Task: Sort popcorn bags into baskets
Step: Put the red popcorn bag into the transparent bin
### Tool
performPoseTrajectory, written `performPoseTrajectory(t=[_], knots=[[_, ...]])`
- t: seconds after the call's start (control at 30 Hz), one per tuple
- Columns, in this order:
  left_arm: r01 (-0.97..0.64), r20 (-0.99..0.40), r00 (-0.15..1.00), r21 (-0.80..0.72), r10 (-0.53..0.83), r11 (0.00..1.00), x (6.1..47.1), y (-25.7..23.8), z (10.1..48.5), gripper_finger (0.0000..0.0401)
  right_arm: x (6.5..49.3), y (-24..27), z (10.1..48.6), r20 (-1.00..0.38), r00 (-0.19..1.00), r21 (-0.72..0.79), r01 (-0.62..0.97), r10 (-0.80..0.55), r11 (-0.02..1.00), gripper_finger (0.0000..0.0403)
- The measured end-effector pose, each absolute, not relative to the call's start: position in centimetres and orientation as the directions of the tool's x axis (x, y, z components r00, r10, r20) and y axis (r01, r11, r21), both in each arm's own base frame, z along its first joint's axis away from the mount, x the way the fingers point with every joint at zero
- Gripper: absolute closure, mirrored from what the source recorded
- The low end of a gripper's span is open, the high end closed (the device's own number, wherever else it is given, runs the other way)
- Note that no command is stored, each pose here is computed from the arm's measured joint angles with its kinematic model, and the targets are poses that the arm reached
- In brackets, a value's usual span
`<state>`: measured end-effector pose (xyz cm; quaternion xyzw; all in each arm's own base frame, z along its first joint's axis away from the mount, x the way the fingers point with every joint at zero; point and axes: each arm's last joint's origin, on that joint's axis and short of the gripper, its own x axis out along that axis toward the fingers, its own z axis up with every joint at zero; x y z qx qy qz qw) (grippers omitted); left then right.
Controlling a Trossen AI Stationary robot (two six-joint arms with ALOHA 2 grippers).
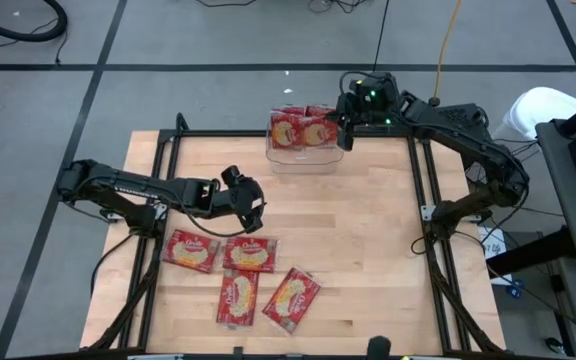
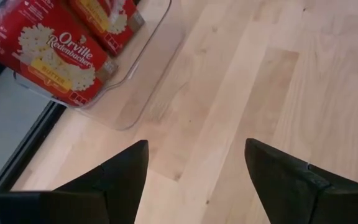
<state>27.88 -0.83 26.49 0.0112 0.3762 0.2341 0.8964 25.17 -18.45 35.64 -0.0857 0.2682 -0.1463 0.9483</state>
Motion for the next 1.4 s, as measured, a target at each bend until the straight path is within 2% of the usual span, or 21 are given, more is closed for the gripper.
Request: performPoseTrajectory(t=[0.37,0.77,1.4], knots=[[-0.402,-0.67,0.606,0.207,0.428,0.892,27.9,-0.8,26.5,0.0128,25.7,-21.9,32.0,-0.582,0.75,-0.171,0.267,-0.316,0.949,0.0403],[-0.399,-0.668,0.609,0.209,0.428,0.893,27.9,-0.8,26.5,0.0128,25.1,-23.4,29.9,-0.623,0.71,-0.16,0.294,-0.327,0.942,0.0403],[-0.396,-0.658,0.619,0.208,0.428,0.894,28.0,-0.8,26.6,0.0128,23.6,-24.9,25.9,-0.555,0.725,-0.231,0.335,-0.407,0.913,0.0403]])
